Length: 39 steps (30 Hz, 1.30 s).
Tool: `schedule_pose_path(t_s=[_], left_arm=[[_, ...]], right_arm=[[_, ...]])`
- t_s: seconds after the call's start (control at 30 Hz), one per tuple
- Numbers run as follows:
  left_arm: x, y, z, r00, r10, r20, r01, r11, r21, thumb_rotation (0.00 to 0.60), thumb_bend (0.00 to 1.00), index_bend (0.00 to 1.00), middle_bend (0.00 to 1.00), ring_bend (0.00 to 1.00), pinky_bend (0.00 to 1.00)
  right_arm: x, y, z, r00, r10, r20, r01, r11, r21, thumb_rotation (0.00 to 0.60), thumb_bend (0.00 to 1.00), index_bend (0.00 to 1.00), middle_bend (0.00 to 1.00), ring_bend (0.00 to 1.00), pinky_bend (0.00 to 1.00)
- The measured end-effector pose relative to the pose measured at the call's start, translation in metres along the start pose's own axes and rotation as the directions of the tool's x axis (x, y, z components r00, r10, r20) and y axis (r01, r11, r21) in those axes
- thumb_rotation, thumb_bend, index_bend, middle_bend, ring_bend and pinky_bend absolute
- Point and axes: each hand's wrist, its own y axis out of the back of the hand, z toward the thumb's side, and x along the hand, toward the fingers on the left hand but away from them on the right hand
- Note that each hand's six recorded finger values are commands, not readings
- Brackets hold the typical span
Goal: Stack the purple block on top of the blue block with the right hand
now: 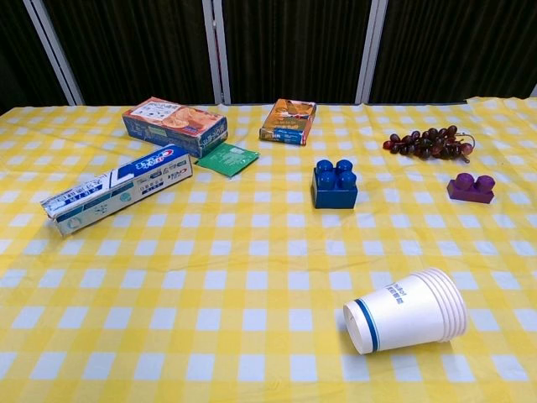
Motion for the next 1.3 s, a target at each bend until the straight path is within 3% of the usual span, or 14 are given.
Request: schedule_pose_path(t_s=[0.5, 0.9, 1.3], left_arm=[[0.002, -0.001, 0.003, 1.0, 0.0, 0.011, 0.0, 1.0, 0.0, 0.6, 0.0, 0.12, 0.0, 0.0, 0.04], [-0.002, 0.001, 0.004, 1.0, 0.001, 0.012, -0.001, 1.0, -0.009, 0.6, 0.0, 0.12, 0.0, 0.0, 0.04], [0.002, -0.002, 0.003, 1.0, -0.005, -0.011, 0.006, 1.0, 0.007, 0.6, 0.0, 0.12, 0.0, 0.0, 0.04]], right_arm=[[0.005, 0.003, -0.004, 1.0, -0.006, 0.011, 0.006, 1.0, 0.005, 0.6, 0.31, 0.19, 0.0, 0.03, 0.0], [-0.004, -0.01, 0.003, 0.999, 0.044, -0.023, -0.044, 0.999, 0.012, 0.6, 0.31, 0.19, 0.0, 0.03, 0.0], [-0.092, -0.023, 0.053, 0.972, 0.177, -0.158, -0.172, 0.984, 0.04, 0.6, 0.31, 0.26, 0.0, 0.03, 0.0]])
